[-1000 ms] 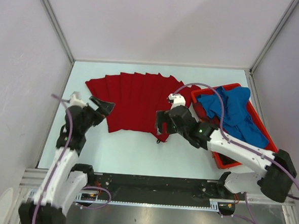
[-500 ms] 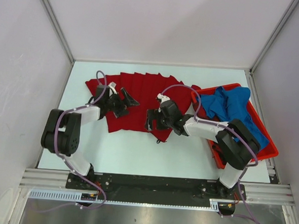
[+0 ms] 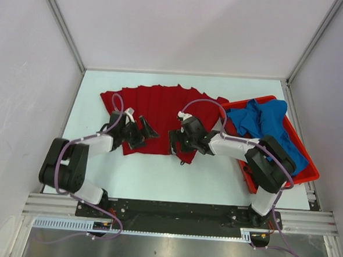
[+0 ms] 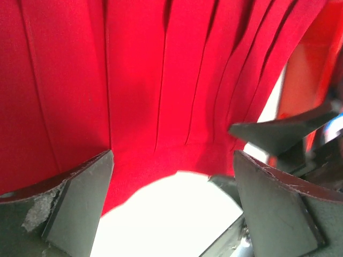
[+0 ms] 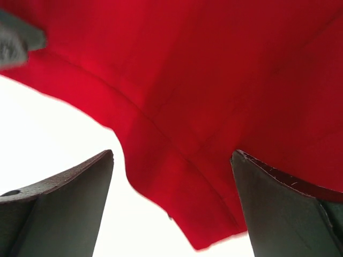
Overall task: Fold and stack the skirts
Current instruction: Fold the skirt at the center of the board.
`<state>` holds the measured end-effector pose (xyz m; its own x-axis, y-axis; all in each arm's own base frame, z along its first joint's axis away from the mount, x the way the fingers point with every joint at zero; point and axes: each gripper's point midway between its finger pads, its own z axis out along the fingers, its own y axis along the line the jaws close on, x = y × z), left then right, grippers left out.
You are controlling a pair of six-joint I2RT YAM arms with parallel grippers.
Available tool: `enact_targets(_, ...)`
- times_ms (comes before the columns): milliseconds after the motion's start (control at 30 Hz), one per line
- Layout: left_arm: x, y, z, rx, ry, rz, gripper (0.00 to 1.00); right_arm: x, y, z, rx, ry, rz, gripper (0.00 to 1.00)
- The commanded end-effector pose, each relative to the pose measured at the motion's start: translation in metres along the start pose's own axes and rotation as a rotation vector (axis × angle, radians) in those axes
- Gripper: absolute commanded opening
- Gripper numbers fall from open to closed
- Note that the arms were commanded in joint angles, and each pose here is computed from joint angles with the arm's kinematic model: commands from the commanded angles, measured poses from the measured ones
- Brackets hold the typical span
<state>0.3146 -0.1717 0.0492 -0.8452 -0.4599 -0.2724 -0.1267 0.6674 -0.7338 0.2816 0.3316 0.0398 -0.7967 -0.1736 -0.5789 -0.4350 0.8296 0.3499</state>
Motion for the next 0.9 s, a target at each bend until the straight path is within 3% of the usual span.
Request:
enact_targets(0,0.084,0.054,-0.023,-0.213,0.177,-0.014,1.00,0.052,-0.016,-0.028,0.068,0.173,-0.030,0.96)
enact_targets(67,0.112,0.064,-0.035,-0.233,0.239,-0.035,1.00,0.067,-0.017,-0.041,0.048,0.205,-0.026,0.96)
enact_targets(233,0.146,0.065,-0.064,-0.251,0.238,0.020,1.00,0.094,-0.022,-0.064,0.022,0.239,-0.040,0.96)
enact_targets(400,0.163,0.053,-0.090,-0.235,0.220,0.046,1.00,0.091,-0.020,-0.094,0.036,0.180,-0.088,0.97)
enact_targets(467,0.133,0.051,-0.099,-0.274,0.055,0.080,1.00,0.080,-0.014,-0.110,0.021,0.122,-0.101,0.98)
enact_targets(567,0.106,0.053,-0.111,-0.342,-0.096,0.052,1.00,0.062,-0.013,-0.122,0.027,0.038,-0.068,1.00)
enact_targets(700,0.072,0.061,-0.122,-0.489,-0.250,-0.008,1.00,0.046,-0.037,-0.128,0.143,-0.040,0.104,1.00)
enact_targets(867,0.032,0.069,-0.102,-0.524,-0.291,-0.031,0.98,0.041,-0.053,-0.121,0.212,-0.072,0.210,1.00)
